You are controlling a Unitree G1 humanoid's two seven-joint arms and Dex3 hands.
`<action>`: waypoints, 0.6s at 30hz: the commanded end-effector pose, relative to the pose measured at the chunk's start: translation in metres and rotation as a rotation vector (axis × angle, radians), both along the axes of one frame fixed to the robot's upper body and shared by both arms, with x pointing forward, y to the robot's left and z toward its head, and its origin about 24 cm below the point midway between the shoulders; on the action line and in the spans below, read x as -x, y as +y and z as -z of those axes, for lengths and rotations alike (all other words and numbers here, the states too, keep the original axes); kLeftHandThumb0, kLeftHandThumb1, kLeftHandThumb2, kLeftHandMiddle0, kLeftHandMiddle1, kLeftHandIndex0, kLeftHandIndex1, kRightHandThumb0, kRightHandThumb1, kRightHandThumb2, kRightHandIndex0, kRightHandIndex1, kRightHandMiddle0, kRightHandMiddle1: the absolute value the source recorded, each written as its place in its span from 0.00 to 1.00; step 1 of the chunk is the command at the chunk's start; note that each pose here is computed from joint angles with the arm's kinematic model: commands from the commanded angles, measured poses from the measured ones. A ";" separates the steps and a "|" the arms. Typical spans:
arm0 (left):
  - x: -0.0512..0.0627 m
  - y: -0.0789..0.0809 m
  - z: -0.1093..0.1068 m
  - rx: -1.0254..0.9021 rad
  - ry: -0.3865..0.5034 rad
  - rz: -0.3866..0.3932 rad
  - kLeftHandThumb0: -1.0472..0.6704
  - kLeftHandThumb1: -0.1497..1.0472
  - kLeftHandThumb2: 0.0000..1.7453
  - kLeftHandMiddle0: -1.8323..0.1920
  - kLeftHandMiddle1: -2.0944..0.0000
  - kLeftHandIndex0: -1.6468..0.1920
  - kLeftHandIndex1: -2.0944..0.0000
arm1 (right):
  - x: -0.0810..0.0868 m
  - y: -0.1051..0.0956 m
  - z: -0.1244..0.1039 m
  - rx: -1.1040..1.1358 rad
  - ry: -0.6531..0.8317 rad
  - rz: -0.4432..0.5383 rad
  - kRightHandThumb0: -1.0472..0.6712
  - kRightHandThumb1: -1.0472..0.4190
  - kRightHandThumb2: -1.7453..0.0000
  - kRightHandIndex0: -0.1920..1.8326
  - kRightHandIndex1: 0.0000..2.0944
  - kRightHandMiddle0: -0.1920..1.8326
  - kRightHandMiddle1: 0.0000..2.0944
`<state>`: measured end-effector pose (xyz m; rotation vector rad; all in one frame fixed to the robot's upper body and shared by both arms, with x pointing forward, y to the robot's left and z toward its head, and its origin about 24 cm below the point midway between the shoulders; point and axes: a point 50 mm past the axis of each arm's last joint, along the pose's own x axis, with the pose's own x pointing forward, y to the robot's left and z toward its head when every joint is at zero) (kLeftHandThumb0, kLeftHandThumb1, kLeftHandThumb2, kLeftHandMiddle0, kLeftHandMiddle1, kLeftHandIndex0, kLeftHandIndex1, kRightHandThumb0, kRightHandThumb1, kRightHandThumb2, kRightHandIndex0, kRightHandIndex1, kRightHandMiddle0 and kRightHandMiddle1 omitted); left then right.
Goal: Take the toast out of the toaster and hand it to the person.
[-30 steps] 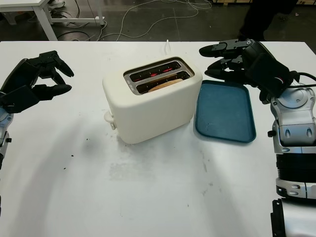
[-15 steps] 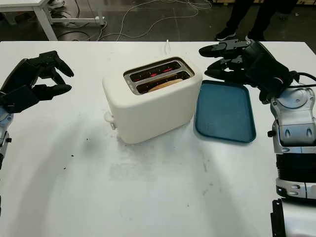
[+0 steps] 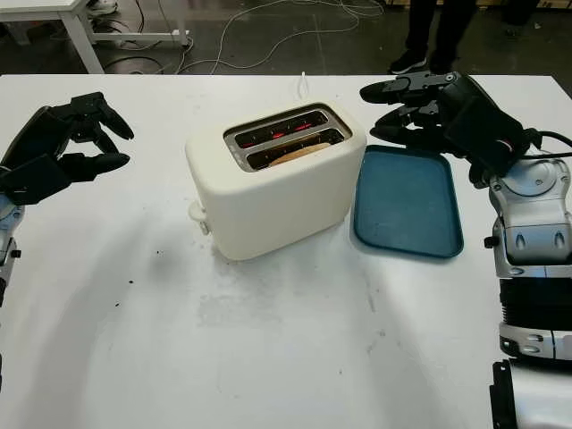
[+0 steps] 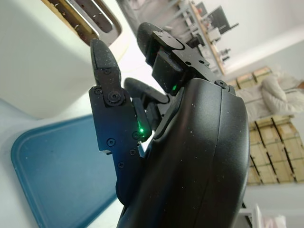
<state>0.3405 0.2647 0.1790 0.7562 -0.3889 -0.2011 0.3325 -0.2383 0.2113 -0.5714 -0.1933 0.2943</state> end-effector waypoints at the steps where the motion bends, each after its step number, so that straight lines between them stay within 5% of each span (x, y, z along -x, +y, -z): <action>1: 0.000 -0.001 -0.002 0.002 -0.019 0.003 0.00 0.89 0.15 0.60 0.33 0.67 0.32 | -0.001 0.003 -0.006 -0.001 -0.031 -0.012 0.38 0.11 1.00 0.33 0.42 0.48 0.00; 18: 0.000 -0.001 -0.002 0.004 -0.015 0.004 0.00 0.89 0.15 0.61 0.33 0.67 0.32 | -0.001 0.003 -0.005 0.002 -0.028 -0.008 0.38 0.11 1.00 0.32 0.42 0.48 0.00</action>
